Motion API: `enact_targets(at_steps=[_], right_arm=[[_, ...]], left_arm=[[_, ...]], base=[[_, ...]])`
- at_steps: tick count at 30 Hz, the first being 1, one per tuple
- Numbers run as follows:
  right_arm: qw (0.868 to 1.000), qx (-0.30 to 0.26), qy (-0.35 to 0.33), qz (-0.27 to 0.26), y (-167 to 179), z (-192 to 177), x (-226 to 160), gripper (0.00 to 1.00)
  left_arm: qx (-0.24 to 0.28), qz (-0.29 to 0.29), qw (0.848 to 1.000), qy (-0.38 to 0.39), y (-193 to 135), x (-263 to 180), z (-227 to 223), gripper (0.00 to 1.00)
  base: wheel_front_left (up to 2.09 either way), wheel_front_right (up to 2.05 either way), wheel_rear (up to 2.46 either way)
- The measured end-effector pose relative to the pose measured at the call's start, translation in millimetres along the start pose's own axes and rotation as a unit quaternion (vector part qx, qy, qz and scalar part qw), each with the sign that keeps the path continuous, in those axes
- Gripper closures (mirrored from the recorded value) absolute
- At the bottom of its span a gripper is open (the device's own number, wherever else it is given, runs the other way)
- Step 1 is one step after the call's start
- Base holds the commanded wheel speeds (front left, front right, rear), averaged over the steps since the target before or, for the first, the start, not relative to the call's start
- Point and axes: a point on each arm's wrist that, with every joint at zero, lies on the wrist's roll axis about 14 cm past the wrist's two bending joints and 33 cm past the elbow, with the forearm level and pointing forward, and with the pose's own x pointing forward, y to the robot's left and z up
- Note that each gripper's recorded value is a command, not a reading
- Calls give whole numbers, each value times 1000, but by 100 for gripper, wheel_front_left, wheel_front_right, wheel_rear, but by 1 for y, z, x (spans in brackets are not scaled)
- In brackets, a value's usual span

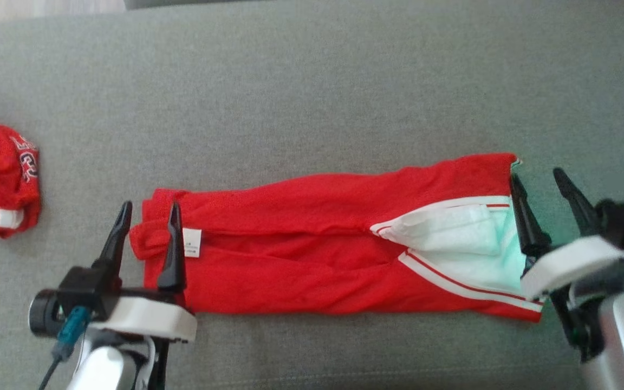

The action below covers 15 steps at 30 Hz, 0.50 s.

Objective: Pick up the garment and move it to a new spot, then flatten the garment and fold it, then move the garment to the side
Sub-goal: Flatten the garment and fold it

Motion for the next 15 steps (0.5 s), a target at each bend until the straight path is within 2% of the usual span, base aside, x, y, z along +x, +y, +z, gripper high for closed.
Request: enact_targets(at_steps=[4,8,15], right_arm=[[996,7,84,-3,-9,-32,16,0],[984,37,175,7,-4,-68,16,0],[967,64,245,16,0,-83,8,0]], left_arm=[[-1,0,1000,3,2,12,-5,0],[-5,3,1000,12,3,19,-13,0],[-12,9,999,29,5,23,-26,0]], base=[[0,0,0],[0,0,0],[0,0,0]])
